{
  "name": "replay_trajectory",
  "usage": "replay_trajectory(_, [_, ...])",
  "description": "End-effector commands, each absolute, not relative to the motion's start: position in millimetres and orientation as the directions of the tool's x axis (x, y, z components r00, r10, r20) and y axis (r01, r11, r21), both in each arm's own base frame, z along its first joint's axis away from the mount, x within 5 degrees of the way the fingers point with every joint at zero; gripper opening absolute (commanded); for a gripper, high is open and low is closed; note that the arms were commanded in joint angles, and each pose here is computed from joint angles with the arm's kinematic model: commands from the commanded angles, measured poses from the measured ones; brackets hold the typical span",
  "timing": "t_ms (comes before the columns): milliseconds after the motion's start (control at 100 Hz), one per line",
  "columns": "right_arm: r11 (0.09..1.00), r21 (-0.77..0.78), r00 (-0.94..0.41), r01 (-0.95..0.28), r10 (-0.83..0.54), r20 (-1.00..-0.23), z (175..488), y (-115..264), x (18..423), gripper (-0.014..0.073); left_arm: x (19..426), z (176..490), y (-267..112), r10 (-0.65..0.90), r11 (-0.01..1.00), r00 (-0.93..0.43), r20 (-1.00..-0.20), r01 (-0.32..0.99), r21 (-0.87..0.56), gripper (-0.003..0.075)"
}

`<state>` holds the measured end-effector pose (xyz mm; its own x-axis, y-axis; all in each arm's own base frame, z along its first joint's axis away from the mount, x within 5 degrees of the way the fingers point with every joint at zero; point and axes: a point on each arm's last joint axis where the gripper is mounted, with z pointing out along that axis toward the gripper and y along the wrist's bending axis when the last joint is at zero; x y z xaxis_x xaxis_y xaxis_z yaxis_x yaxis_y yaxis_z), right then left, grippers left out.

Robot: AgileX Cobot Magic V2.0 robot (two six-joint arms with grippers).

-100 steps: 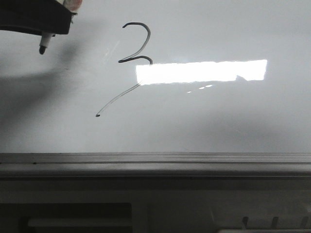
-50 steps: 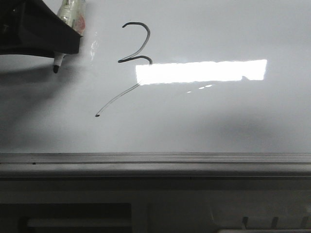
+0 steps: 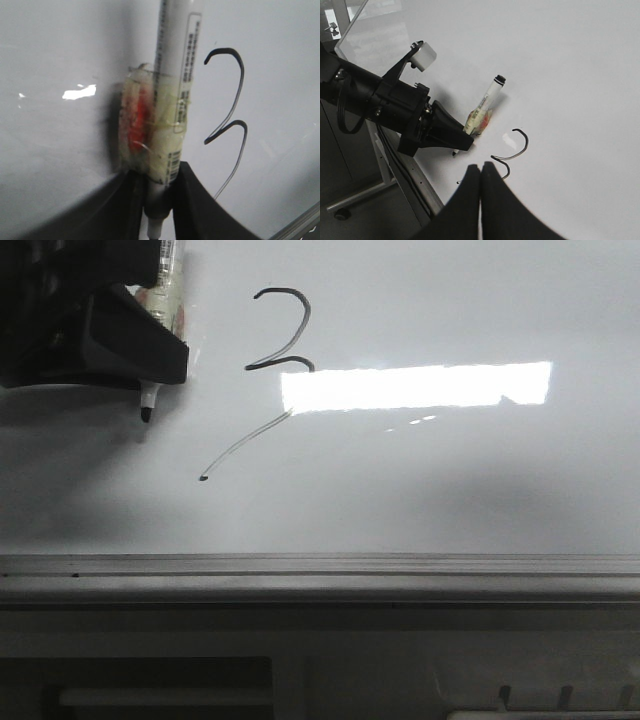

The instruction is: Write number 3 on whiteboard

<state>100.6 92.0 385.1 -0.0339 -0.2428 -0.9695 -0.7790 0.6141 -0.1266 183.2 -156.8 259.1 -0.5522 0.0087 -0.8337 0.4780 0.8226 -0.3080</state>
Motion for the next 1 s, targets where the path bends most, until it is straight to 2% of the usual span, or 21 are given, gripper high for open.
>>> replay_trajectory(0, [0.65,-0.105,-0.014,-0.753,-0.174,-0.985,397.4,90.6,103.4,-0.0063,195.6,262.5,-154.4,-0.068,0.862,-0.514,-0.855,0.401,-0.31,-0.002])
replay_trajectory(330, [0.648,-0.104,-0.015,-0.754,-0.176,-0.984,397.2,90.7,103.2,-0.0063,196.2,259.4,-155.8,-0.062,0.862,-0.528,-0.847,0.4,-0.313,-0.0011])
replay_trajectory(450, [0.648,-0.104,-0.015,-0.754,-0.176,-0.984,397.2,90.7,103.2,-0.0063,196.2,259.4,-155.8,-0.062,0.862,-0.528,-0.847,0.4,-0.313,0.0089])
replay_trajectory(530, [0.648,-0.104,-0.015,-0.754,-0.176,-0.984,397.2,90.7,103.2,-0.0063,196.2,259.3,-155.7,-0.065,0.862,-0.53,-0.845,0.397,-0.316,0.0216])
replay_trajectory(640, [0.648,-0.103,-0.016,-0.755,-0.175,-0.985,397.3,90.8,103.2,-0.0063,196.5,259.6,-155.5,-0.067,0.863,-0.527,-0.847,0.395,-0.315,0.0325])
replay_trajectory(870, [0.648,-0.103,-0.016,-0.755,-0.175,-0.985,397.3,90.8,103.2,-0.0063,196.9,259.9,-155.1,-0.07,0.865,-0.523,-0.849,0.392,-0.313,0.0365])
replay_trajectory(990, [0.649,-0.106,-0.008,-0.754,-0.171,-0.985,398.4,89.7,101.2,-0.0063,194.6,266.4,-153.1,-0.085,0.86,-0.506,-0.858,0.398,-0.32,0.0458])
